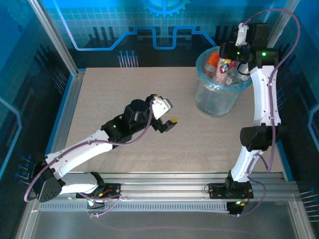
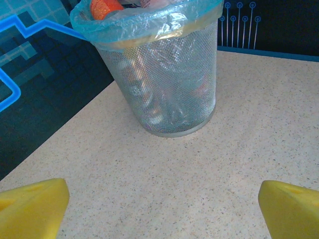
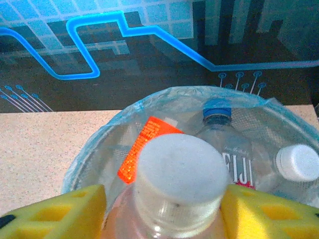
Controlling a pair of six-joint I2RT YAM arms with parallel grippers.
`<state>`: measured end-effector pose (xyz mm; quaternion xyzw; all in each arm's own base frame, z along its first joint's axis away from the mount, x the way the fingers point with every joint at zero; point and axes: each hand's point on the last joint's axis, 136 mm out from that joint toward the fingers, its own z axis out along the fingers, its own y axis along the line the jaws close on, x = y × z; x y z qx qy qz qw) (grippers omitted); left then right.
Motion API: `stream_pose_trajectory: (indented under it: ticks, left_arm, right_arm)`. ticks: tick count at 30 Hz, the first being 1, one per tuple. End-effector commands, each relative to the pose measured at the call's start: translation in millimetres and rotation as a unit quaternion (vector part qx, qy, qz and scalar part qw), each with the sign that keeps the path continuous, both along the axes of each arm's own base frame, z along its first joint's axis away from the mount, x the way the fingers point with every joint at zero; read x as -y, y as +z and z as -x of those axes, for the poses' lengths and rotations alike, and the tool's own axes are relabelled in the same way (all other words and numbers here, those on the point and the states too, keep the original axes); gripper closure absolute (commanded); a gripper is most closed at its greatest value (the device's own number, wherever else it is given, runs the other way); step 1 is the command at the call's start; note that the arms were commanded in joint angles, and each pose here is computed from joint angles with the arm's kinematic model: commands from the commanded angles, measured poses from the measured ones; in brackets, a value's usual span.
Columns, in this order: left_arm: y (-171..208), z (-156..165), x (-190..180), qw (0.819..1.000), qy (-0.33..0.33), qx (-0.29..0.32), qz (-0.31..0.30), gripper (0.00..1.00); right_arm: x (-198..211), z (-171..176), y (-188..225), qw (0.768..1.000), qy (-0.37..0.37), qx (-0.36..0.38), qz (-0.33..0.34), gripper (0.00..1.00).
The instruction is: Put the plastic bottles in the bin
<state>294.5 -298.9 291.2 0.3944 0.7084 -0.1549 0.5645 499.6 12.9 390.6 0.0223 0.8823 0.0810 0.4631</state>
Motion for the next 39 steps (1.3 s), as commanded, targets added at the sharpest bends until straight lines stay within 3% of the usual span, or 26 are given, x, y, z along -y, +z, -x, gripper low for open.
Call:
stream_pose_trajectory:
  ticks: [1,3,8,11,15,17,22,25,29,32,39]
  left_arm:
    - [22,-2,0,1.0,0.004,0.024,0.019,0.01]
    - [23,-2,0,0.999,0.005,0.024,0.023,0.01]
    - [24,0,-1,0.999,0.004,0.02,0.027,0.01]
    - [24,1,-2,0.999,0.003,0.019,0.028,0.01]
    - [26,2,-2,0.999,0.003,0.018,0.031,0.01]
    - [28,2,-2,0.999,0.003,0.017,0.033,0.01]
    - [33,3,-3,0.999,0.004,0.018,0.039,0.01]
    - [30,3,-3,0.999,0.006,0.015,0.04,0.01]
    - [29,2,-2,0.999,0.007,0.012,0.042,0.01]
    - [28,2,-1,0.999,0.006,0.008,0.043,0.01]
    - [27,4,-6,0.999,0.011,0.006,0.044,0.01]
  right_arm:
    - [10,-8,-27,0.998,-0.007,-0.047,-0.031,0.44]
    - [9,-13,-37,0.997,-0.007,-0.064,-0.041,0.43]
    - [16,-20,-52,0.995,-0.029,-0.084,-0.038,0.22]
    - [20,-20,-48,0.996,-0.037,-0.079,-0.031,0.14]
    - [19,-11,-16,0.998,-0.042,-0.042,-0.021,0.12]
    - [17,0,13,0.999,-0.047,-0.007,-0.007,0.0]
    - [17,26,70,0.995,-0.063,0.07,0.028,0.0]
    - [2,28,79,0.995,-0.03,0.092,0.028,0.09]
    - [-33,7,50,0.996,0.049,0.078,0.016,0.39]
    - [-44,-14,10,0.997,0.076,0.03,0.002,0.55]
    - [-36,-20,-97,0.992,0.057,-0.11,0.01,0.67]
